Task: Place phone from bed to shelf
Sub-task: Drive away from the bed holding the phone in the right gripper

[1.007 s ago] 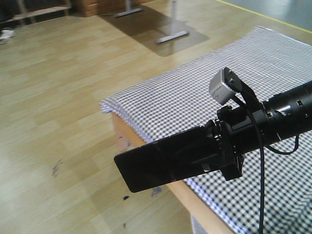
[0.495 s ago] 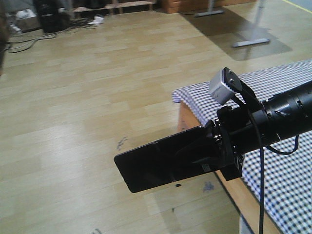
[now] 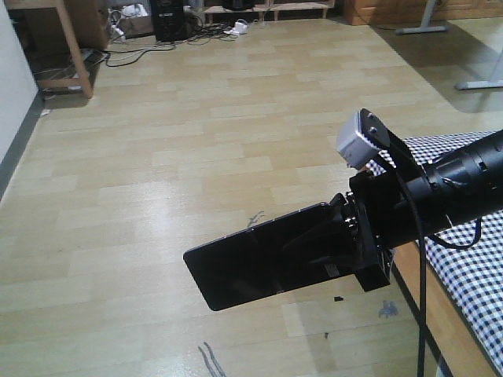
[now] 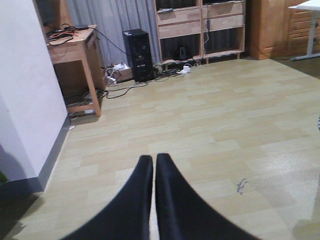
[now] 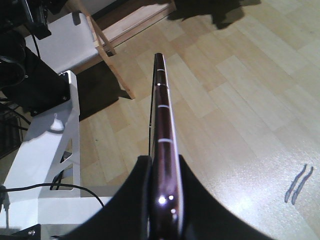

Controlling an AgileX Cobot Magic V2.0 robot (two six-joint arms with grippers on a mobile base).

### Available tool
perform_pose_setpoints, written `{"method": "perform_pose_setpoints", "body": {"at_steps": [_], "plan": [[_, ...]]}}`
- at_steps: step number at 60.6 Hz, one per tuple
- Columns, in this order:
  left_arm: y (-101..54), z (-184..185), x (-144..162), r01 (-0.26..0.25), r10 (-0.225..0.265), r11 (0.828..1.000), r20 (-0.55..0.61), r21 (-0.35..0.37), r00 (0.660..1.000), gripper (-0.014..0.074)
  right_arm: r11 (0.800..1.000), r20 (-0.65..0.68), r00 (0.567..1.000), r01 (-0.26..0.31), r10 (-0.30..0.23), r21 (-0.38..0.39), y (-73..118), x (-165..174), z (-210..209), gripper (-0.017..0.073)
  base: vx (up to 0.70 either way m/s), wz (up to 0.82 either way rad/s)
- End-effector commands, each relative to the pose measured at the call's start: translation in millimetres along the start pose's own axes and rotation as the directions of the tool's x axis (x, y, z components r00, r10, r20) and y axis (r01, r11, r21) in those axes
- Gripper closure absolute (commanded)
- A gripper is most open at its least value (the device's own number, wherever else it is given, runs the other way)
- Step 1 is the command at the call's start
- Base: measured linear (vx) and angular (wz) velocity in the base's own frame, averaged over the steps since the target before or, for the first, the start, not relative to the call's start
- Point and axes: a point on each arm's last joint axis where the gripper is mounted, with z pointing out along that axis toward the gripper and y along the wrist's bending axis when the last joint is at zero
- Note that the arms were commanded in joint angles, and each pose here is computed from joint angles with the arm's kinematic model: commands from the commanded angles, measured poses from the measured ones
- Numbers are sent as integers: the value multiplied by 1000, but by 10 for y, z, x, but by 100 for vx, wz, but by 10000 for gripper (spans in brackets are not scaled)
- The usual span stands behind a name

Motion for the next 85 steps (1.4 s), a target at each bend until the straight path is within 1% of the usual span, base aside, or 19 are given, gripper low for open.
{"method": "perform_pose_setpoints", "body": {"at_steps": [1,47,85], "plan": [[19,-31,-144,15,-14,1000,106,-14,994,592,997,70,997,29,-24,-73,173,-125,-104,561,-5,20],[19,-31,-144,15,-14,1000,106,-14,994,592,997,70,997,31,-25,-73,175,-126,-106,561,3,6],[19,-31,-144,15,-14,1000,106,-14,994,592,997,70,997,31,-25,-73,175,-126,-106,561,24,7]]}}
